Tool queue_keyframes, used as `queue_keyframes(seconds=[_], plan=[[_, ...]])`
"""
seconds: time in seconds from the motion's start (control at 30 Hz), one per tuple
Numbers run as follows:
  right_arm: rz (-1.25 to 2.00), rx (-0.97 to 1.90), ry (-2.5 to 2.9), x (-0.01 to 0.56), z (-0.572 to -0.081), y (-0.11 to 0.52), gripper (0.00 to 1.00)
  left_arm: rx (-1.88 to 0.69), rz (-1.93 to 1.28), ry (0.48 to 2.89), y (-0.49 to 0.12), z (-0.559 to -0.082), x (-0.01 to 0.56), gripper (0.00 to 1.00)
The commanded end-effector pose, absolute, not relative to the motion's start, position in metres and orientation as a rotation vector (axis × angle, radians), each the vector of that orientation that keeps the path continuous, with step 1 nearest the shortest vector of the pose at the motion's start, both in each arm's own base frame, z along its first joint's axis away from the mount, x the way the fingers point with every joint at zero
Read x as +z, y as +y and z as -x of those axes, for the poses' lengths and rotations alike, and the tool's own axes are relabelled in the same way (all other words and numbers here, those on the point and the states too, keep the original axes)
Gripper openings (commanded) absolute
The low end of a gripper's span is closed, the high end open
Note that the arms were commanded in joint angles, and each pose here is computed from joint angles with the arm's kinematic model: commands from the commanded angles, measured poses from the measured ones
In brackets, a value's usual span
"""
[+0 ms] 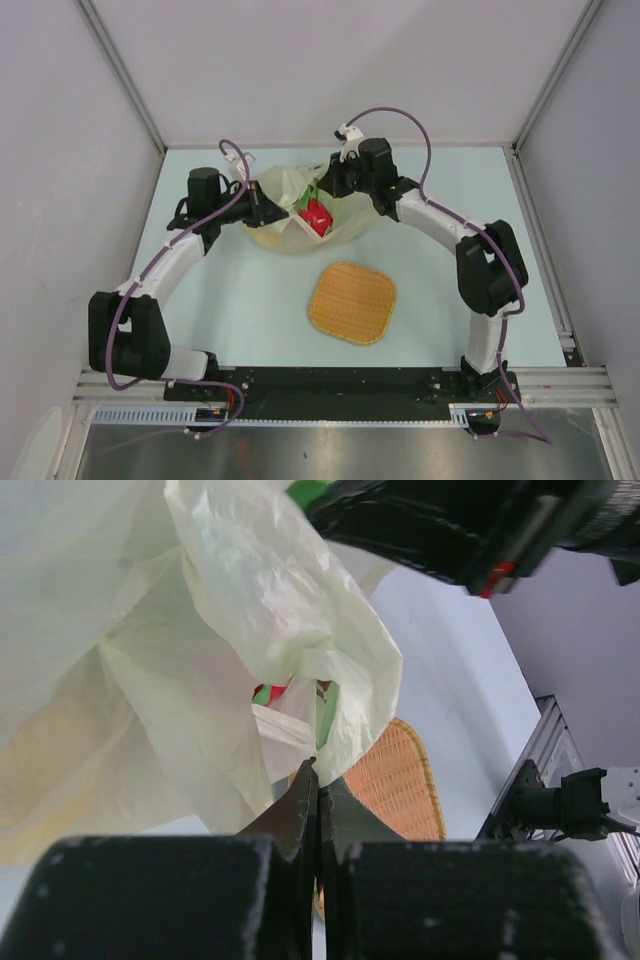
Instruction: Take the fake fruits out of the plastic bag
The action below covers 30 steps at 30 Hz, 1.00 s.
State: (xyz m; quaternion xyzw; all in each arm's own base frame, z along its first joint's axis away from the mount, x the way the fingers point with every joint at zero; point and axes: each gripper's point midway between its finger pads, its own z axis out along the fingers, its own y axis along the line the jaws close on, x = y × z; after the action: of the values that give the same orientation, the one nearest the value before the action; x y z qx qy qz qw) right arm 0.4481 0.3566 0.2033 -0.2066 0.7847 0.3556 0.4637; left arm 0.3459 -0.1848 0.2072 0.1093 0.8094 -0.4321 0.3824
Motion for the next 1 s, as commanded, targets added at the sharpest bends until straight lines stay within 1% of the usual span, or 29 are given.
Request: queue_keyframes(seconds=[0.0,0.03,0.07,0.13,0.3,0.33,0.37,0.47,0.63,0.7,0.8,0.97], plan=[[0.610,0.895,1.660,0.309,-0.422,0.351,0.00,-1.053,-0.322,1.974,-0.184,-0.356,0.236,0.00],[0.618,0.896,1.655,0.314,-0.417,0.349,0.00,-1.050,-0.326,1.968,-0.184,-0.357,0.238,0.00],[0.629,0.897,1.618,0.332,-0.408,0.344,0.00,-1.046,-0.326,1.961,-0.184,-0.359,0.240,0.00],[0.674,0.892,1.598,0.342,-0.393,0.338,0.00,-1.040,-0.326,1.951,-0.184,-0.362,0.244,0.00],[0.770,0.876,1.608,0.348,-0.360,0.322,0.00,-1.047,-0.330,1.906,-0.187,-0.373,0.265,0.00],[0.785,0.875,1.609,0.348,-0.354,0.320,0.00,-1.043,-0.332,1.906,-0.187,-0.375,0.265,0.00],[0.795,0.871,1.577,0.361,-0.345,0.314,0.00,-1.041,-0.335,1.902,-0.187,-0.376,0.268,0.00],[0.841,0.866,1.565,0.366,-0.322,0.306,0.00,-1.039,-0.335,1.901,-0.187,-0.377,0.268,0.00],[0.926,0.878,1.631,0.338,-0.286,0.297,0.00,-1.042,-0.325,1.903,-0.186,-0.376,0.267,0.00],[0.998,0.896,1.672,0.318,-0.266,0.294,0.00,-1.044,-0.322,1.906,-0.186,-0.376,0.265,0.00],[1.080,0.875,1.722,0.290,-0.250,0.290,0.00,-1.054,-0.315,1.906,-0.187,-0.374,0.265,0.00],[1.095,0.853,1.744,0.269,-0.248,0.285,0.00,-1.052,-0.311,1.907,-0.186,-0.368,0.262,0.00]])
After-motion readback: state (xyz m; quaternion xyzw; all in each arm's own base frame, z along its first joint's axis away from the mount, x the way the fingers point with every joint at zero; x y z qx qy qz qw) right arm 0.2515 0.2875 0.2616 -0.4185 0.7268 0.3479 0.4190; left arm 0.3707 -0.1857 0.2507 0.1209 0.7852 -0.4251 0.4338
